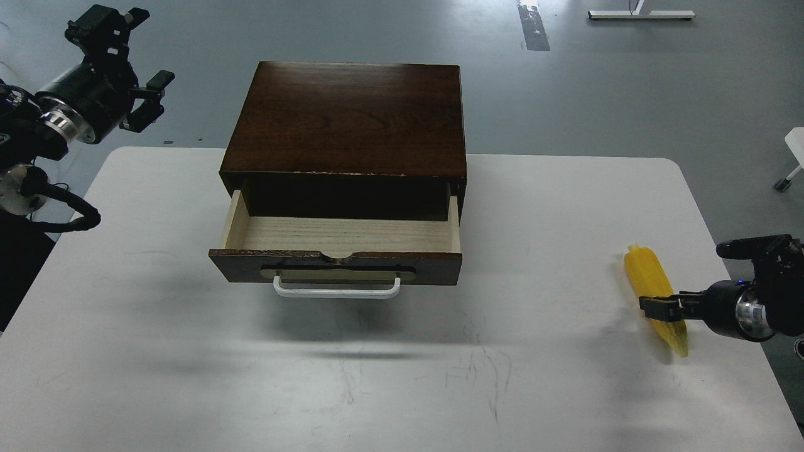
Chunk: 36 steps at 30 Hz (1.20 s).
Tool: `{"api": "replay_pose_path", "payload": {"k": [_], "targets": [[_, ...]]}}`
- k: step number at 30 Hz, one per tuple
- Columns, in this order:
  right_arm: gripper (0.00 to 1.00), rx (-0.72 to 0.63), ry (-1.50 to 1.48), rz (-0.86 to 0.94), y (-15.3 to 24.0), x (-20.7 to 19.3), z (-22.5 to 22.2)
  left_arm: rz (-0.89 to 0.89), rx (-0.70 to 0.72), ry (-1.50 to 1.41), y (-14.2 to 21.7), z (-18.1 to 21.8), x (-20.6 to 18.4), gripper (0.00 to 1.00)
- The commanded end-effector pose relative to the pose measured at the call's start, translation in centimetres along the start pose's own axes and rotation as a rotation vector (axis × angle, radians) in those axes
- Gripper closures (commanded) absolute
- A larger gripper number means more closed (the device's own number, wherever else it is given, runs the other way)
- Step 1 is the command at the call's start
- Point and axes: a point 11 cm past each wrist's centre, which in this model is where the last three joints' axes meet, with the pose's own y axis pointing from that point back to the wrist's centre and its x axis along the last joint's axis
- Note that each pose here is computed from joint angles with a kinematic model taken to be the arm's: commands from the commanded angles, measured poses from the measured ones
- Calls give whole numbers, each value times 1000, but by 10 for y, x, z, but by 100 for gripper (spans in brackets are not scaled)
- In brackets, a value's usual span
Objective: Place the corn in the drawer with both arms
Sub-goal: 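Grasp the yellow corn cob with the right gripper and lift it, then carry the corn over the open drawer and lower it inside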
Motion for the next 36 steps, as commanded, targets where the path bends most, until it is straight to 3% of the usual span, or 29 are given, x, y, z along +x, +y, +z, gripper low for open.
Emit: {"api": "replay_pose_path", "payload": {"k": [1,6,9,13,19,27,36], "targets": [[74,41,3,69,0,13,-8,0,-2,-1,0,1,0,2],[81,159,24,128,7,28,-33,0,-10,-1,0,2,0,2],[81,251,71,226,26,65,-56,-1,-13,0,0,2,0,2],[81,365,275,483,93,154,-92,9,-14,-9,3,5,5,2],[84,466,686,612,141,205,-139,14,-16,-15,5,8,9,2],[84,602,990,679,119,215,-223,15,-28,-19,3,13,8,2],[84,663,1126,690,91,217,-275,25,-33,-28,5,18,14,2]]}}
